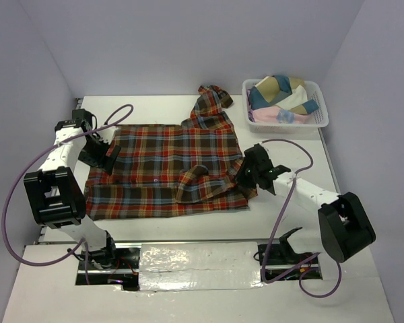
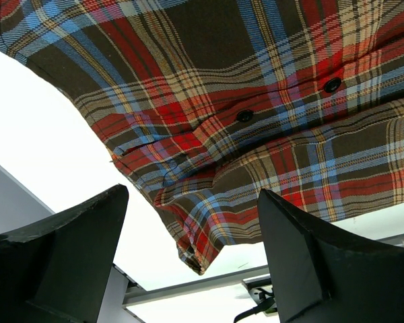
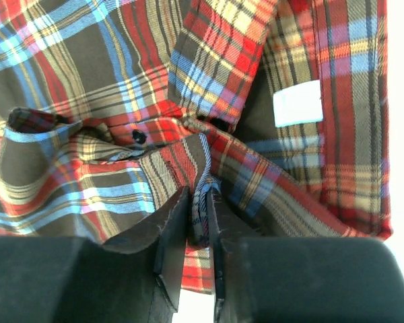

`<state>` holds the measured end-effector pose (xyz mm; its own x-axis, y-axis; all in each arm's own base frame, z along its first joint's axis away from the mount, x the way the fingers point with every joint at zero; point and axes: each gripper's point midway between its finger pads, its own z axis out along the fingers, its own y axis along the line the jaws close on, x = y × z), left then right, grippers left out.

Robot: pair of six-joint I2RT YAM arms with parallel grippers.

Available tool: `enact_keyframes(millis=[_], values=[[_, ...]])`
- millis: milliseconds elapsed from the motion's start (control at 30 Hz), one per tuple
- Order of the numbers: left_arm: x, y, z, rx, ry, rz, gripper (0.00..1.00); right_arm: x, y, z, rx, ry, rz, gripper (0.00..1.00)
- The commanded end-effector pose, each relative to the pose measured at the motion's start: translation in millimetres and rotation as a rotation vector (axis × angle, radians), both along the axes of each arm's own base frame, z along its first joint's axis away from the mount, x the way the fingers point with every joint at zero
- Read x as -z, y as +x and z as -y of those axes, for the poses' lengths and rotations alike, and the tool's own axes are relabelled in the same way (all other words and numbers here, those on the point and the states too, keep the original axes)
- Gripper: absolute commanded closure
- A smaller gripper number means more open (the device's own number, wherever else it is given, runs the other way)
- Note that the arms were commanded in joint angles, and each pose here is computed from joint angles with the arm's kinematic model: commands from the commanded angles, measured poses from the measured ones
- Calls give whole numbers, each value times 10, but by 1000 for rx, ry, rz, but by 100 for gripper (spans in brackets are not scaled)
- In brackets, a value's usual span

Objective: Fold and stack the long sleeve shirts
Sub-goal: Fold the shirt

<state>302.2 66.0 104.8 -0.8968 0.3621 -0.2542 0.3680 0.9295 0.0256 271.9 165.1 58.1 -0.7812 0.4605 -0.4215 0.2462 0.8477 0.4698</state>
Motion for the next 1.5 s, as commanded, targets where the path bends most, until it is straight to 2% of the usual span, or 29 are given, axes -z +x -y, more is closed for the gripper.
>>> enact_keyframes(millis=[0, 167, 233, 300, 433, 533, 667, 800, 900, 1100, 1200, 1333, 1433, 1467], values=[[-81, 15, 15, 23, 3, 30, 9, -121, 169, 53, -47, -84, 60, 78], [-55, 1, 10, 21, 3, 21, 9, -137, 231, 101, -117, -187, 61, 87], [-64, 8, 4, 18, 3, 25, 9, -155, 282, 101, -137, -220, 72, 97], [-62, 3, 0, 16, 3, 22, 9, -191, 322, 68, -187, -261, 89, 100], [-71, 7, -4, 17, 5, 24, 9, -429, 462, -109, -319, -324, 199, 100], [-87, 20, -7, 18, 3, 27, 9, -803, 663, -258, -425, -376, 357, 100], [-146, 74, 19, 20, -13, 48, 9, -1585, 1041, -420, -501, -429, 671, 100], [-193, 128, 52, 19, -34, 62, 9, -2249, 1412, -497, -563, -546, 940, 100], [-226, 172, 73, 22, -48, 78, 9, -2472, 1718, -553, -623, -594, 993, 100], [-341, 335, 168, 50, -103, 133, 9, -2594, 1916, -884, -823, -622, 1095, 100], [-423, 440, 219, 73, -134, 170, 9, -2810, 2007, -925, -818, -667, 1198, 100], [-519, 591, 249, 75, -155, 203, 9, -3081, 2209, -999, -808, -708, 1245, 100], [-540, 634, 267, 75, -166, 211, 10, -3058, 2385, -1074, -826, -734, 1230, 100], [-539, 637, 260, 75, -164, 215, 10, -3235, 2422, -1080, -803, -743, 1261, 100]])
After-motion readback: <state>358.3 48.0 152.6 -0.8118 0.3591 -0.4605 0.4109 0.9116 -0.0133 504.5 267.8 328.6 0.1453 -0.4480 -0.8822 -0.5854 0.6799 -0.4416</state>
